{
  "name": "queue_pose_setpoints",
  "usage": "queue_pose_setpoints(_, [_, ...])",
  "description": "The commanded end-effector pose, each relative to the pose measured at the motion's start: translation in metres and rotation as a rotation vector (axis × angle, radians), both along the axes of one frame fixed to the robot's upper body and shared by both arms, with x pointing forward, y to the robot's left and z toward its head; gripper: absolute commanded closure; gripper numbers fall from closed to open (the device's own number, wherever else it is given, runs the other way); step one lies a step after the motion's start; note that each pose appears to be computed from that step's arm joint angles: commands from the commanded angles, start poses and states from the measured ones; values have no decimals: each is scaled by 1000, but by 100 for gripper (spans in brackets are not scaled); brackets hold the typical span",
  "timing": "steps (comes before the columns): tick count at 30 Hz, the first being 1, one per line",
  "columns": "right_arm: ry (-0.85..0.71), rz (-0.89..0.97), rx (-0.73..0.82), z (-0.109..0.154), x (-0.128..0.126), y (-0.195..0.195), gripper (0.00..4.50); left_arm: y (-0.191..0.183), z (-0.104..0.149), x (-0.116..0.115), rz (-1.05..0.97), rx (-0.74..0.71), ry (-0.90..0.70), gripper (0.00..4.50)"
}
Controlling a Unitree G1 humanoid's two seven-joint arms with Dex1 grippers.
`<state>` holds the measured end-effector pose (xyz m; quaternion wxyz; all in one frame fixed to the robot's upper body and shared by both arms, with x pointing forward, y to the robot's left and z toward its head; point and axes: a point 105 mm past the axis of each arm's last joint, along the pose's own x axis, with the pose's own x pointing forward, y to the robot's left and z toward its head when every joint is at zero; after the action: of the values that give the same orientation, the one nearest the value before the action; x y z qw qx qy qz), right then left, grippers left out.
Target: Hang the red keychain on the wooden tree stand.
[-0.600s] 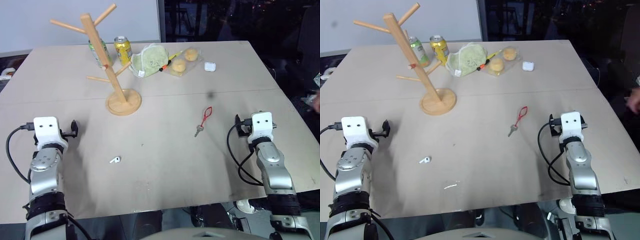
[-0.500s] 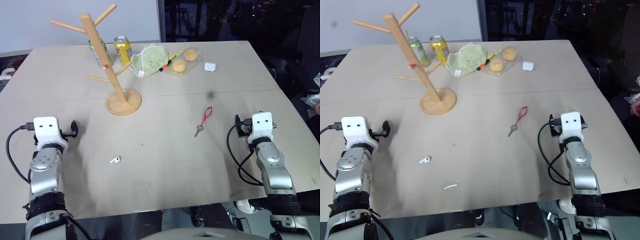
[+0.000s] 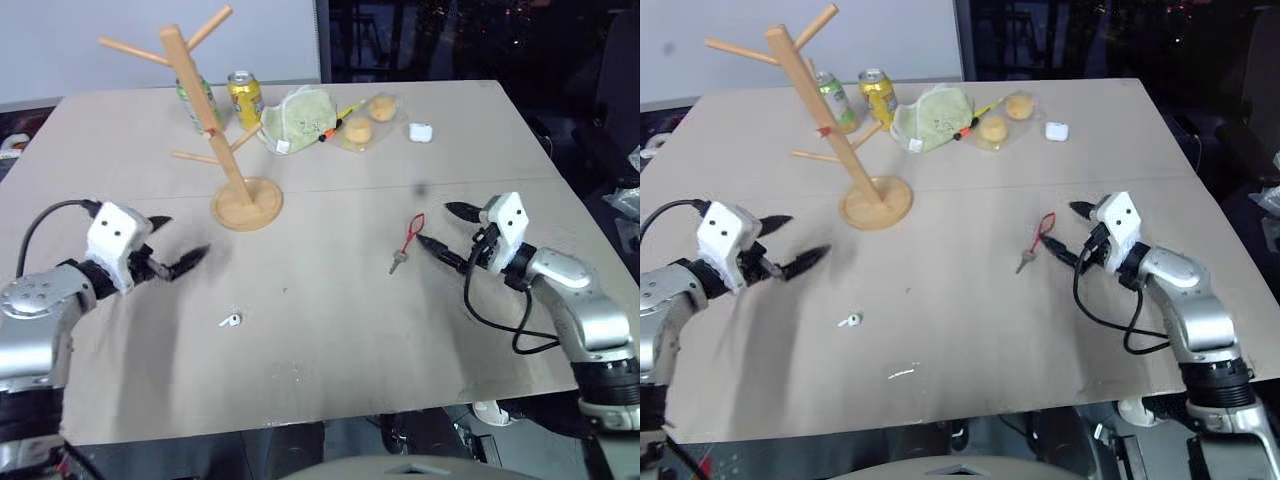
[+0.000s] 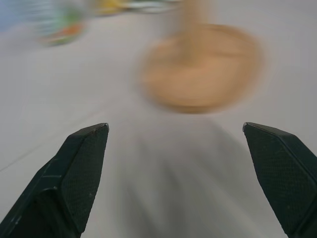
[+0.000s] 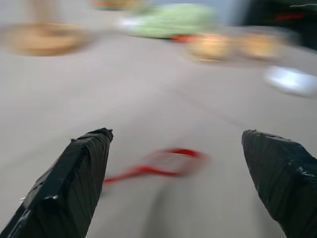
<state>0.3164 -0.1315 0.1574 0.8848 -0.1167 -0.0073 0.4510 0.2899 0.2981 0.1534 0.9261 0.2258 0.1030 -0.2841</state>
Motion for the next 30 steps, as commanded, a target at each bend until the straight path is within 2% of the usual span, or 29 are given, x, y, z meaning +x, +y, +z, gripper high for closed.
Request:
queue_pose_setpoints(1, [-12, 273, -24, 21, -26, 24, 2, -24, 16, -19, -210, 52, 28, 0])
queue_pose_setpoints(8, [0, 492, -45, 27, -42, 52, 2, -38, 12, -51, -442, 144, 117, 0])
queue_pose_setpoints(14, [-5, 588, -32, 30, -52, 68, 2, -41, 1, -64, -522, 154, 177, 0])
queue_pose_setpoints(19, [-5, 641, -35, 28, -60, 74, 2, -38, -11, -65, -523, 154, 192, 0])
queue_pose_setpoints(25, [-45, 679, 34, 40, -63, 86, 2, -36, -37, -65, -513, 146, 215, 0])
queue_pose_setpoints(30, [-70, 699, 34, 40, -66, 92, 2, -40, -51, -63, -519, 153, 210, 0])
